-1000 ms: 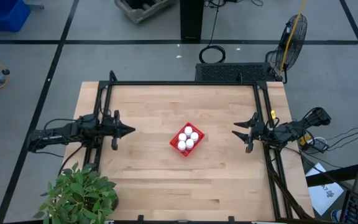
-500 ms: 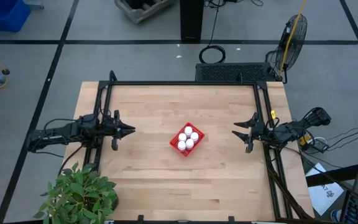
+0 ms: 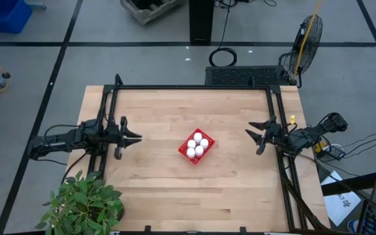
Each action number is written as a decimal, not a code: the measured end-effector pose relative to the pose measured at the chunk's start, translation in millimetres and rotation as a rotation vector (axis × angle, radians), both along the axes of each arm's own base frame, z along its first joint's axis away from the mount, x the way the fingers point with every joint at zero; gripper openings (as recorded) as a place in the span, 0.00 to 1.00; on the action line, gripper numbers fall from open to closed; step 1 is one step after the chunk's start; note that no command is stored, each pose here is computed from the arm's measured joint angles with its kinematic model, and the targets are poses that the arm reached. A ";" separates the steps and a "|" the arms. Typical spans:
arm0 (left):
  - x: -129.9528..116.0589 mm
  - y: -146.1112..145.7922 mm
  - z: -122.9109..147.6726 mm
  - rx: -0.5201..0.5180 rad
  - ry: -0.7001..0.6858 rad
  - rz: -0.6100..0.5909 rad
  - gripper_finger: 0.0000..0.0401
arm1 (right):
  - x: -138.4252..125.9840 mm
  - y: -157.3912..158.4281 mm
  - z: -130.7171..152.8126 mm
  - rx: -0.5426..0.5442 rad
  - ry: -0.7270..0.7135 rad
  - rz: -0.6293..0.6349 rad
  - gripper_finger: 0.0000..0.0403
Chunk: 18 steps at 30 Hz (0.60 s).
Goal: Pick and place pill bottles into a basket
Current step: Return to Home Position
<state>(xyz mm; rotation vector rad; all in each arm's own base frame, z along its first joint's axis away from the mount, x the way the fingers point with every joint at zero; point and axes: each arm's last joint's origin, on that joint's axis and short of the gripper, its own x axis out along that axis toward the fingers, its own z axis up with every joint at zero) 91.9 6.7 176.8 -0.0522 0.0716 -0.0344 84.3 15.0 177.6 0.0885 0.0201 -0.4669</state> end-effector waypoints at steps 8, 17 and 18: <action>-0.2 -2.4 -0.9 -0.019 0.009 -0.080 0.17 | 2.3 6.7 -0.6 -0.011 0.019 0.254 0.44; 1.3 -2.0 -3.5 -0.032 -0.008 -0.076 0.17 | -0.2 -1.2 8.0 -0.060 0.030 0.186 0.44; 1.3 -2.0 -3.4 -0.029 -0.011 -0.075 0.17 | -1.5 -2.6 12.7 -0.064 0.024 0.176 0.44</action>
